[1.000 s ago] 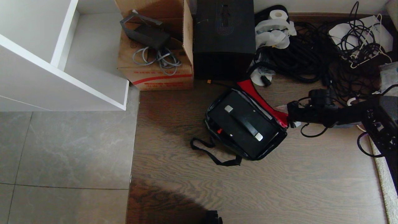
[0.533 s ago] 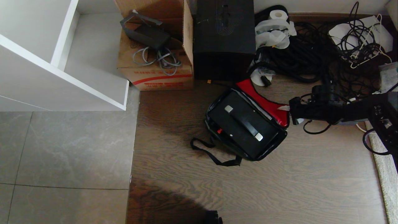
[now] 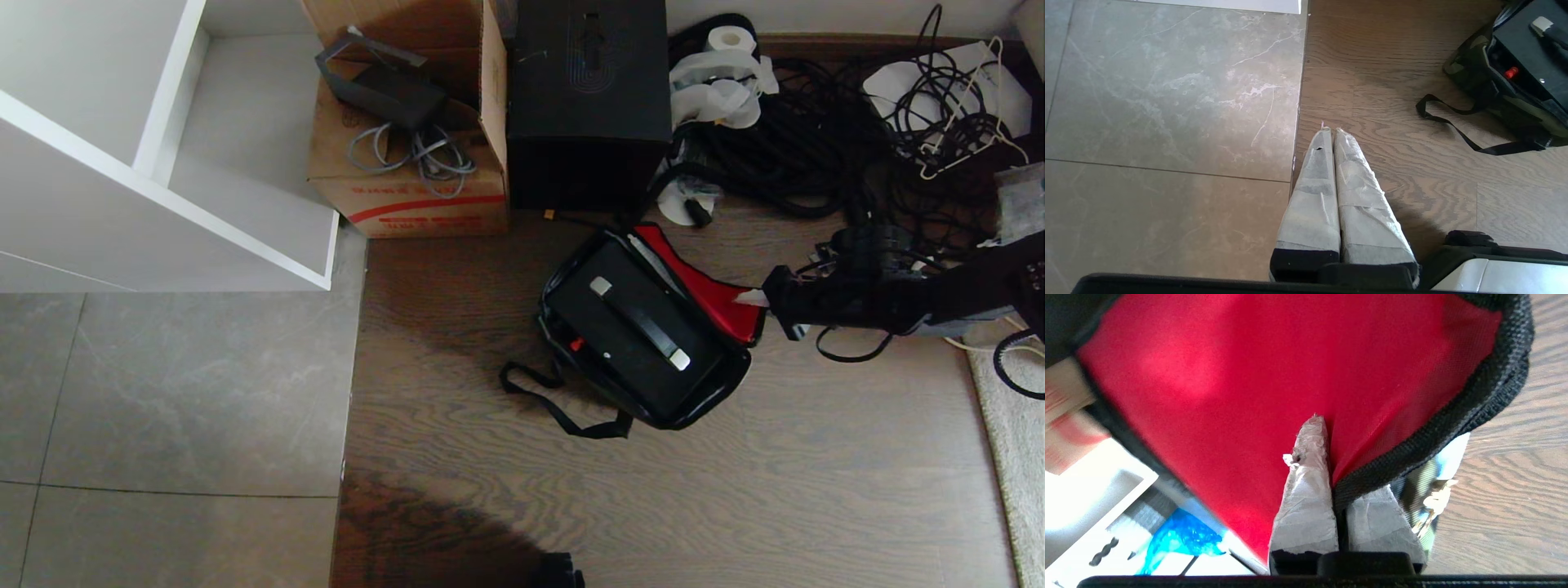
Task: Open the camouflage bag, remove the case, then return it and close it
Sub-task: Close the top of the storage box
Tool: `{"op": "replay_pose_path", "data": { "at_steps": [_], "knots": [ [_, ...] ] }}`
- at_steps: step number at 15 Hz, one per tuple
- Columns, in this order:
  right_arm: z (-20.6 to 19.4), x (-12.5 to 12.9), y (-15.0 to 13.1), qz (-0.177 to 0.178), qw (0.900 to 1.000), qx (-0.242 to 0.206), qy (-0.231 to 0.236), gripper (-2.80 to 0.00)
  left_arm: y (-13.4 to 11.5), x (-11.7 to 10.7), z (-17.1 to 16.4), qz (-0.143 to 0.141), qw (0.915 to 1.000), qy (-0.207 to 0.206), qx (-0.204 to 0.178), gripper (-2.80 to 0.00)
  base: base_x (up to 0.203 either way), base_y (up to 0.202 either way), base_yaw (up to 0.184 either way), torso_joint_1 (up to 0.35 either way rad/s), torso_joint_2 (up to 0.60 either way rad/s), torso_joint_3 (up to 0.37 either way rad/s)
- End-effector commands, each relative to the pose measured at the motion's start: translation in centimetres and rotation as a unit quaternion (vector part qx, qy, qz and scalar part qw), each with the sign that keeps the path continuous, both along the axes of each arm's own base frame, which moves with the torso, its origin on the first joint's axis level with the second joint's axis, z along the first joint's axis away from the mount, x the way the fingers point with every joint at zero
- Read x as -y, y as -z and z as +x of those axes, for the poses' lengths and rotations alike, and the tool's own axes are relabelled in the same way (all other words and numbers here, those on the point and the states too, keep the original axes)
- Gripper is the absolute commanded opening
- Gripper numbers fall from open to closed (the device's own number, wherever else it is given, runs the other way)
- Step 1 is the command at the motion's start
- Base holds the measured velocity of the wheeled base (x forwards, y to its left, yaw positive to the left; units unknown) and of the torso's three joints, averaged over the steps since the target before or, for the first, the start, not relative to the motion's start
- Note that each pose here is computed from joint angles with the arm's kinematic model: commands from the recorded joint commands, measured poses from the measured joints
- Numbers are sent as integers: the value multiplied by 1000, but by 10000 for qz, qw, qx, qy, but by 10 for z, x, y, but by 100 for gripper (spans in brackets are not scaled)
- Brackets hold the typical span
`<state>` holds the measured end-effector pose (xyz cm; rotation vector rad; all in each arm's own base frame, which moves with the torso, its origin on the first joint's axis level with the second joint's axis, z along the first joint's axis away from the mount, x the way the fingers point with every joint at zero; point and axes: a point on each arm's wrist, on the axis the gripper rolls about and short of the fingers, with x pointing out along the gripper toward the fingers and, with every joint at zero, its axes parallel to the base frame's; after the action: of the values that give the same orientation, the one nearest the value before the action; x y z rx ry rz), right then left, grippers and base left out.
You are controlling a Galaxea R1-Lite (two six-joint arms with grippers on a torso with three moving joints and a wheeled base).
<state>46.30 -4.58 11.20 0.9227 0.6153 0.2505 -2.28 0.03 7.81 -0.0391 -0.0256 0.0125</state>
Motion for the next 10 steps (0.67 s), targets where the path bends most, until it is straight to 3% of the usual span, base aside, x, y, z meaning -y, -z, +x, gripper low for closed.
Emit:
{"op": "replay_pose_path", "data": {
  "at_steps": [1,3,6,9,10],
  "knots": [
    [-21,-20,-32,4,9987,405,-316,-280,3,0,1,-5,10000,-4,-42,-280,0,0,0,0,0,0],
    [-41,-40,-56,-20,9938,891,-667,-280,3,0,1,-5,10000,-4,-42,-280,0,0,0,0,0,0],
    [-68,-68,-81,-115,9763,1661,-1380,-280,3,0,1,3,10000,-4,-42,-280,0,0,0,0,0,0],
    [-74,-74,-81,-216,9720,1757,-1545,-280,3,0,1,-5,10000,-4,-42,-280,0,0,0,0,0,0],
    [-82,-78,-74,-307,9701,1708,-1699,0,3,0,1,-5,10000,-4,-42,-280,0,0,0,0,0,0]
  ]
}}
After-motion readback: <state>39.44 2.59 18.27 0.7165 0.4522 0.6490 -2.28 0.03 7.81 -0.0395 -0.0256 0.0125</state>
